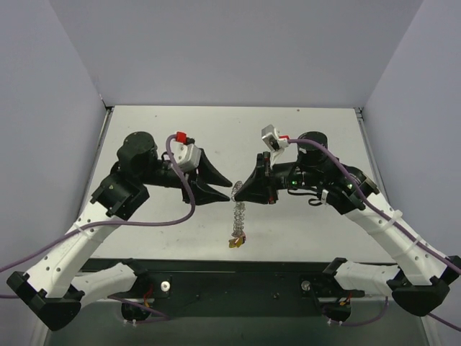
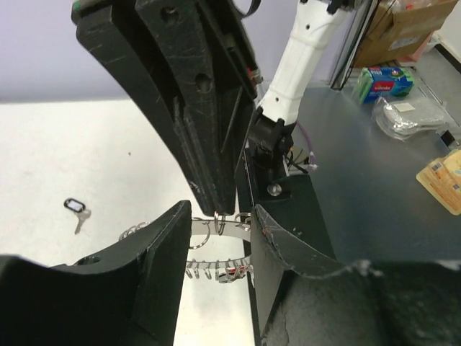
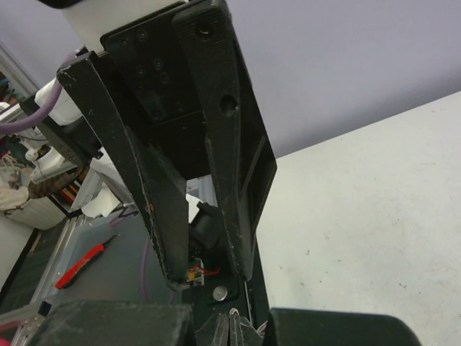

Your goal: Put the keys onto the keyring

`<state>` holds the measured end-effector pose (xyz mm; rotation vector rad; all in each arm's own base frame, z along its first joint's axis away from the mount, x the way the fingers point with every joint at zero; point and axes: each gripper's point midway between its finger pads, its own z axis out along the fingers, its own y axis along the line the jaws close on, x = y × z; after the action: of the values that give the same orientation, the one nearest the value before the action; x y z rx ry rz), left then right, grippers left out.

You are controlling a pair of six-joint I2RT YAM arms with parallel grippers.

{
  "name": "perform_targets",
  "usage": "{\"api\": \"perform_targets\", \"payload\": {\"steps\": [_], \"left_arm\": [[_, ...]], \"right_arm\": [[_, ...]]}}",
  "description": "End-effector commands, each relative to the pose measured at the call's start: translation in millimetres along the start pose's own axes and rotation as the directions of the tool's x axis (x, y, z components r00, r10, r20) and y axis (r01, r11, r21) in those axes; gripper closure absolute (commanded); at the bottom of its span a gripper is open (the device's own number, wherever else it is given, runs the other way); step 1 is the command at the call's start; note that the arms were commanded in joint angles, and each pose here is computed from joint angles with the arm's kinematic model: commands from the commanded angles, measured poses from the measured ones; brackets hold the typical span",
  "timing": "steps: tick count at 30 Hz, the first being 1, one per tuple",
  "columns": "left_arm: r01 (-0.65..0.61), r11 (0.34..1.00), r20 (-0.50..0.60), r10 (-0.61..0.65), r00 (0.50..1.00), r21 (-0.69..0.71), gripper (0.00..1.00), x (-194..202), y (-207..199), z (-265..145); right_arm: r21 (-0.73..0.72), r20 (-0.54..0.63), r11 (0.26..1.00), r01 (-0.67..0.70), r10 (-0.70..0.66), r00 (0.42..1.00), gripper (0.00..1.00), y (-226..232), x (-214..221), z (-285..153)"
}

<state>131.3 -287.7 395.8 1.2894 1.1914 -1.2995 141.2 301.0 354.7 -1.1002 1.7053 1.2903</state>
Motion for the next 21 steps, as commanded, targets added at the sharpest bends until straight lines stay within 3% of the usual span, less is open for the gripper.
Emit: {"api": "perform_targets", "payload": {"steps": [1,7,21], "left_arm": [[0.057,0.998,-0.159,-0.054,0.986,0.016,0.52,24,-2,-5],[0.120,0.993,-0.248,-0.114,0.962,0.013,0.54,32,5,-4],[0.091,0.994,-0.209,-0.076,0.975,0.065,0.59,24,-3,7]], "right_arm": [[-0.042,0.031,0.995,0.090,-0.088,0.996,1.00,18,-22,-10],[-0.044,0.015,0.995,0.086,-0.085,0.996,1.00,18,-23,-9],[-0.028,-0.006,0.997,0.073,-0.073,0.997,1.00,11,-17,-4]]}}
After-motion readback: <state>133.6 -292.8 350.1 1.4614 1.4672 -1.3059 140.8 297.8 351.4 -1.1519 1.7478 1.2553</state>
